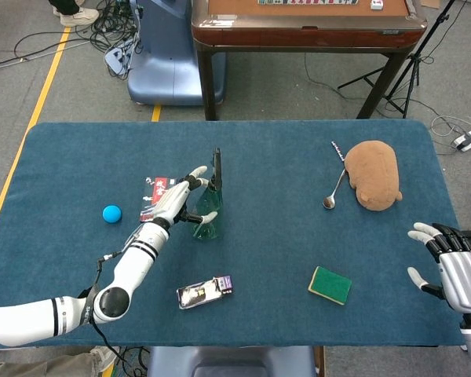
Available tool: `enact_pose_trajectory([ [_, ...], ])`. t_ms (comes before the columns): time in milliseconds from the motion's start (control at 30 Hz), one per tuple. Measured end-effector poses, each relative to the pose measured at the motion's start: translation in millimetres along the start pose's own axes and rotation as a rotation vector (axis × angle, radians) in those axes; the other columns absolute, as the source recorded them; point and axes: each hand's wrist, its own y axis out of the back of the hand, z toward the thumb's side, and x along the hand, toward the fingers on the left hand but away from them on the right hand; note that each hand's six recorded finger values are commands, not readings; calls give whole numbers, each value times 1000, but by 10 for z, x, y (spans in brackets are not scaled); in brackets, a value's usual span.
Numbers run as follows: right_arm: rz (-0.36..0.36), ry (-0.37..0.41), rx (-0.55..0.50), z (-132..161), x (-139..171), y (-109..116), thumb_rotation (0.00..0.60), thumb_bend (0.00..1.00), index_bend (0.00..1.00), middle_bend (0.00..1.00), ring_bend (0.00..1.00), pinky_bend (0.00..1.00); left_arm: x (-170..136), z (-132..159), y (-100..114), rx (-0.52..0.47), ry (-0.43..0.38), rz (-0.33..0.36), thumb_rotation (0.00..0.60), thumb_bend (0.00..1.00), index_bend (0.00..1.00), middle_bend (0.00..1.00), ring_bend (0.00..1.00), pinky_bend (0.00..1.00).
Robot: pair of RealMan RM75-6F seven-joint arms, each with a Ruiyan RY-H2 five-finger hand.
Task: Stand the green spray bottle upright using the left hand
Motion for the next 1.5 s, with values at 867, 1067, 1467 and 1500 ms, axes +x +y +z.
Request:
enact_pose_trajectory([
  [867,-22,13,8,66,1,76,600,250,293,232,137,175,-306,-655,270,16,29,26,472,283,316,39,0,0],
  [1067,-19,16,7,74,-7,71,600,249,293,232,137,175,-465,-705,273,69,-4,26,368,283,275,39,0,0],
  [1467,-25,18,2,63,-8,77,600,249,293,232,137,175,-614,-667,105,115,-31,-19,351,283,95,34,0,0],
  [1500,-25,17,2,59,-7,77,600,249,293,232,137,175,-620,-657,101,117,-33,-21,349,283,60,24,0,0],
])
